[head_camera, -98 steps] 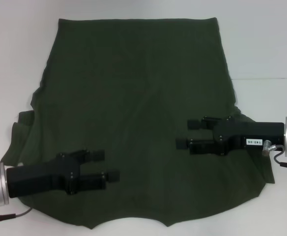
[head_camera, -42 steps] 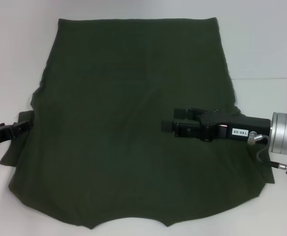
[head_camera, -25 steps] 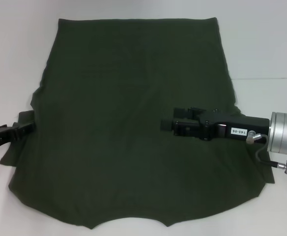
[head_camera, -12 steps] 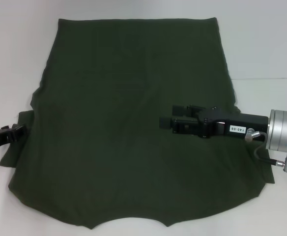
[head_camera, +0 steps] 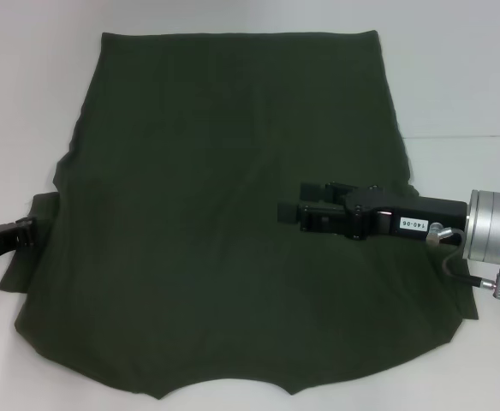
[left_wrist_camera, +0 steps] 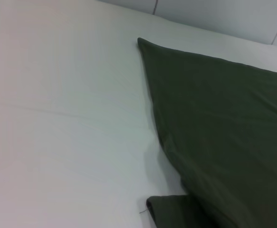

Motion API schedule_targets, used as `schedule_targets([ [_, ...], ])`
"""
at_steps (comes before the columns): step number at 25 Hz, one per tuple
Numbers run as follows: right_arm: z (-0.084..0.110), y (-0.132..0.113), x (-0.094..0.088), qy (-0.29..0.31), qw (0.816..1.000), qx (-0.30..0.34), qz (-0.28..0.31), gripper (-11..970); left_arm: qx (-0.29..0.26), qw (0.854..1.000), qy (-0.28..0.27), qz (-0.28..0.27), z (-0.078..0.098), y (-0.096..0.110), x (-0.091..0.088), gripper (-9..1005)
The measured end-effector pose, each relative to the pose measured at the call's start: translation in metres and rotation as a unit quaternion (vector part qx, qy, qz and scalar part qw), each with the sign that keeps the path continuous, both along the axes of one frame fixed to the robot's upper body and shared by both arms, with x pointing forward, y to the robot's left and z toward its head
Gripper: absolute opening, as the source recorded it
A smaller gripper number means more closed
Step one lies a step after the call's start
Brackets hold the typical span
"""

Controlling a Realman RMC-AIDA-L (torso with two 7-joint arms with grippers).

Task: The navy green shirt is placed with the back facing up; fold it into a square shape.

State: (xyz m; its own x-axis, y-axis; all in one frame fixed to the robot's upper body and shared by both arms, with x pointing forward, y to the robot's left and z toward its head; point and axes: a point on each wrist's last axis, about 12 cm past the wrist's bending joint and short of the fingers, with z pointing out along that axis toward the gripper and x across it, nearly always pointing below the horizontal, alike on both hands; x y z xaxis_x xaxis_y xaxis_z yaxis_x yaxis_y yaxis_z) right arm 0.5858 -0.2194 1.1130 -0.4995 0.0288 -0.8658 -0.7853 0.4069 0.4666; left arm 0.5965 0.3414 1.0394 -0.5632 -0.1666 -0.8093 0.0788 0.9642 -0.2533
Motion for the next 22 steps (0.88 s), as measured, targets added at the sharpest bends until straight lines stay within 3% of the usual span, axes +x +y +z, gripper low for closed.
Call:
schedule_targets([
  [7, 0.000, 0.000, 0.001, 0.000, 1.000, -0.001, -0.003, 900, 0.001, 1.000, 0.000, 0.000, 0.000, 0.000, 0.001, 14],
  [22, -0.004, 0.000, 0.000, 0.004, 1.000, -0.002, -0.008, 900, 0.019, 1.000, -0.014, 0.020, 0.010, 0.019, 0.001, -1],
])
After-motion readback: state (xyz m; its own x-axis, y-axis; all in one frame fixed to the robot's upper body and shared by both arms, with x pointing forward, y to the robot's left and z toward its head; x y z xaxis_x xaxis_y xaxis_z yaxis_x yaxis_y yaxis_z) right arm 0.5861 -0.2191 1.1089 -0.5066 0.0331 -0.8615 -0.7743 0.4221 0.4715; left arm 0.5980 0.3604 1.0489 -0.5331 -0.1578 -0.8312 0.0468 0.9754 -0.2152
